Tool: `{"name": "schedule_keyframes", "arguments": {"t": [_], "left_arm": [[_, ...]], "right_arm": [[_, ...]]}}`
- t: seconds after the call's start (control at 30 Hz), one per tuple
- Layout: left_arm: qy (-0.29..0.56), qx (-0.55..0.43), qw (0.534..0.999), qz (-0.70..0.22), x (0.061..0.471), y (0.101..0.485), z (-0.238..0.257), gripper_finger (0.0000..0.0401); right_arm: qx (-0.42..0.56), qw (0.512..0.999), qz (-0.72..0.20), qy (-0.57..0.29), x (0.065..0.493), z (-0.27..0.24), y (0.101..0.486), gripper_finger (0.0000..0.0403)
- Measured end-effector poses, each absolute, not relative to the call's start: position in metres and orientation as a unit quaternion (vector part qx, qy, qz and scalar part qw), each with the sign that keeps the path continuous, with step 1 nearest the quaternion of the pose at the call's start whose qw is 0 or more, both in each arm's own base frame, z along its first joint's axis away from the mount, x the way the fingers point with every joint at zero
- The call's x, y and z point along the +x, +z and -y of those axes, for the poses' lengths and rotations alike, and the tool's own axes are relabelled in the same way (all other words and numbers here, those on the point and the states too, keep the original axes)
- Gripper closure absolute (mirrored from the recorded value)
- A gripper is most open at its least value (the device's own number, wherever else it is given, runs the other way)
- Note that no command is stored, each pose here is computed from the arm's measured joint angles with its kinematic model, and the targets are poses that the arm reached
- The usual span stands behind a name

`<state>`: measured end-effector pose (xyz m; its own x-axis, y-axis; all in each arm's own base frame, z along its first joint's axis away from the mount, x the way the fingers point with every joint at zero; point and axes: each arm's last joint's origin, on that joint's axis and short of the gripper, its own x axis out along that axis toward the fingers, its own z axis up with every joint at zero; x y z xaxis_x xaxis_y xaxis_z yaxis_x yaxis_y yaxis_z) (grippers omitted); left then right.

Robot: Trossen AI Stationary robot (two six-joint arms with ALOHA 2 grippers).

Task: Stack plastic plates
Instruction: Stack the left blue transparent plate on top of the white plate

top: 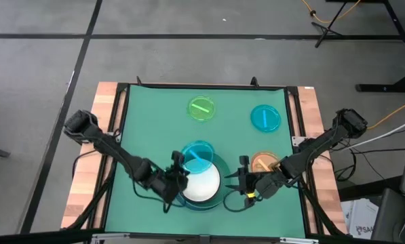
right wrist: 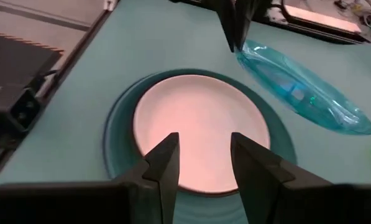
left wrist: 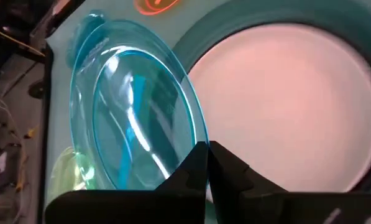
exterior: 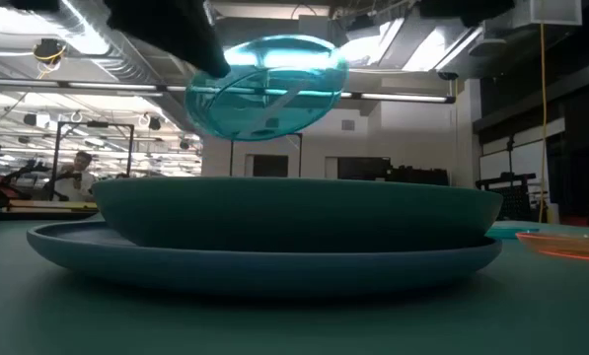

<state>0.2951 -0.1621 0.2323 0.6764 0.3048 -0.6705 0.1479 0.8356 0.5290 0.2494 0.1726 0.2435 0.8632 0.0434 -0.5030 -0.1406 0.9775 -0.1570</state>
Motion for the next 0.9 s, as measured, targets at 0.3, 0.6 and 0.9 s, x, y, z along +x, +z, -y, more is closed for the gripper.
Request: {"name": "schedule_keyframes", "arguments": {"t": [0.3,0.6,0.9], "left_arm": [[0.035,0.267,0.867,-0.418,0.318,0.233,0.216,0.0399],[0.01,0.27,0.865,-0.422,0.33,0.219,0.243,0.0399],[0.007,0.264,0.85,-0.456,0.338,0.193,0.242,0.0398]], "right_arm": [[-0.109,0.97,-0.208,0.06,0.223,-0.208,0.25,0.0269],[-0.067,0.977,-0.179,0.098,0.204,-0.231,0.255,0.0269],[-0.027,0.98,-0.172,0.099,0.209,-0.238,0.25,0.0269]]}}
